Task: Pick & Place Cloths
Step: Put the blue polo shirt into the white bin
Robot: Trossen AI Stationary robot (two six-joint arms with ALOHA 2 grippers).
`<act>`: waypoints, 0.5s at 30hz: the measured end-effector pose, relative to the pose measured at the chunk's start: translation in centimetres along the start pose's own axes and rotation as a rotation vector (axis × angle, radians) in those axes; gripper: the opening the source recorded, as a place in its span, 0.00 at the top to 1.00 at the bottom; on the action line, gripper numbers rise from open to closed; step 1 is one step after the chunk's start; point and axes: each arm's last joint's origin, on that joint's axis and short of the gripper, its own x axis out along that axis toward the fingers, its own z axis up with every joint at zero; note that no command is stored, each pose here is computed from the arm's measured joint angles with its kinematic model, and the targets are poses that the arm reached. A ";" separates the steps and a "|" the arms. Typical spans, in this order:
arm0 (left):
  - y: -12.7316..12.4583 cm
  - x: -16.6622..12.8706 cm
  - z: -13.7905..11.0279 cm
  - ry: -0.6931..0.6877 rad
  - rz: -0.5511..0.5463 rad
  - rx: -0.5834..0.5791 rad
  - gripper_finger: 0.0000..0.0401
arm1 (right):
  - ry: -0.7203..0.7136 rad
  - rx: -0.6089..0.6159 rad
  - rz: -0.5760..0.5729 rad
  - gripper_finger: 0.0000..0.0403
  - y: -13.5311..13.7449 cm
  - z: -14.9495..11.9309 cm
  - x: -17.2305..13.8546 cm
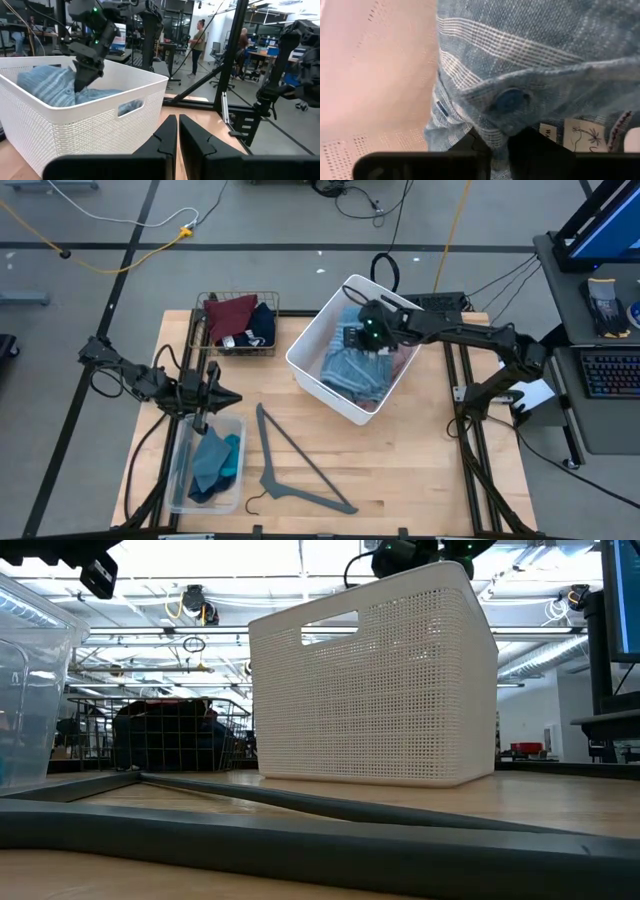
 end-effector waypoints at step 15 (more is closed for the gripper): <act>-0.1 0.0 0.0 0.005 -0.044 0.005 0.95 | -0.012 -0.094 -0.002 0.57 -0.2 0.4 0.0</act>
